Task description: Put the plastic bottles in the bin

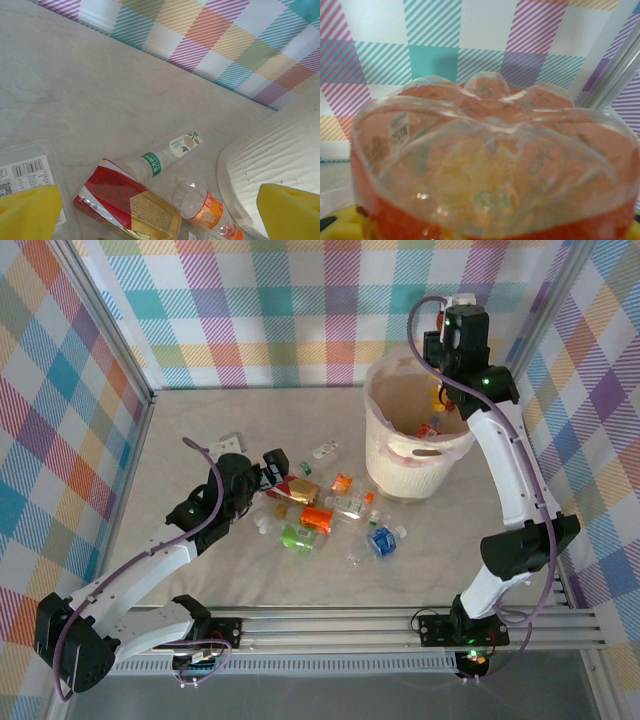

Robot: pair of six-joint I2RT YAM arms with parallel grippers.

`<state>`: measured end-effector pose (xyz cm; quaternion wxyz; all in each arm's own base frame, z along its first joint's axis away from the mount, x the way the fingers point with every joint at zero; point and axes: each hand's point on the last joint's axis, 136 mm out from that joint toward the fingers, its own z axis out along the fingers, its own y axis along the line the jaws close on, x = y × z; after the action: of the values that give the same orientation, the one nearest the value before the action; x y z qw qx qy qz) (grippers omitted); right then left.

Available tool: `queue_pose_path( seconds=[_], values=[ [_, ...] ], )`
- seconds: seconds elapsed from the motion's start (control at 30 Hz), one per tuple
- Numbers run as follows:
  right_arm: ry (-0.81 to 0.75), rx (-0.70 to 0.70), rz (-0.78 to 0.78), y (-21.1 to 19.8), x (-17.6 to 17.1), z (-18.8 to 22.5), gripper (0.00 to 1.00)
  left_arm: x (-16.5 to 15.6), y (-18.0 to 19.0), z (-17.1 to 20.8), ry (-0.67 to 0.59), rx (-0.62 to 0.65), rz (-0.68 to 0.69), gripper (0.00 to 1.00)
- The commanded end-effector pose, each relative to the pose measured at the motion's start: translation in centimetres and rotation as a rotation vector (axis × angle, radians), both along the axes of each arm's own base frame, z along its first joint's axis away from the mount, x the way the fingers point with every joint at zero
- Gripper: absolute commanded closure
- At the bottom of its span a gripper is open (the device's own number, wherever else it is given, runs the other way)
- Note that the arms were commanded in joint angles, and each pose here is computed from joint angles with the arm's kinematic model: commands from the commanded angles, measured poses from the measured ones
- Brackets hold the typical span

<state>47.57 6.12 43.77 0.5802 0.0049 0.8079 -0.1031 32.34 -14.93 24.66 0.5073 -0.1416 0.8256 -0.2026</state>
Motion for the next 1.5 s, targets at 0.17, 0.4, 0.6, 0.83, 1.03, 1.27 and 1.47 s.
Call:
queue_pose_path(
  seconds=[0.17, 0.4, 0.6, 0.83, 1.03, 1.27, 1.47],
  values=[
    [-0.031, -0.032, -0.073, -1.3, 0.4, -1.1, 0.42, -0.3, 0.3, 0.1, -0.01, -0.077, 0.018, 0.0],
    [0.038, -0.041, -0.077, -0.9, 0.9, -4.7, 0.42, -0.5, 1.3, -0.1, -0.016, -0.055, 0.061, 0.0],
    [0.087, -0.059, -0.08, -0.7, 1.7, -7.2, 0.4, -0.4, 2.0, -0.1, -0.023, -0.015, 0.084, 0.0],
    [0.136, -0.067, -0.09, -0.7, 2.0, -9.2, 0.37, -0.3, 2.1, -0.7, -0.009, 0.011, 0.093, 0.0],
    [0.166, -0.071, -0.113, -1.1, 1.7, -11.3, 0.33, -0.2, 2.1, -1.3, 0.007, 0.016, 0.098, 0.0],
    [0.204, -0.046, -0.131, -1.1, 1.6, -14.2, 0.26, -0.2, 2.0, -1.5, 0.014, 0.017, 0.092, 0.0],
    [0.236, -0.034, -0.144, -1.2, 1.4, -15.7, 0.15, -0.4, 2.5, -1.5, 0.015, 0.027, 0.108, 0.0]
  ],
)
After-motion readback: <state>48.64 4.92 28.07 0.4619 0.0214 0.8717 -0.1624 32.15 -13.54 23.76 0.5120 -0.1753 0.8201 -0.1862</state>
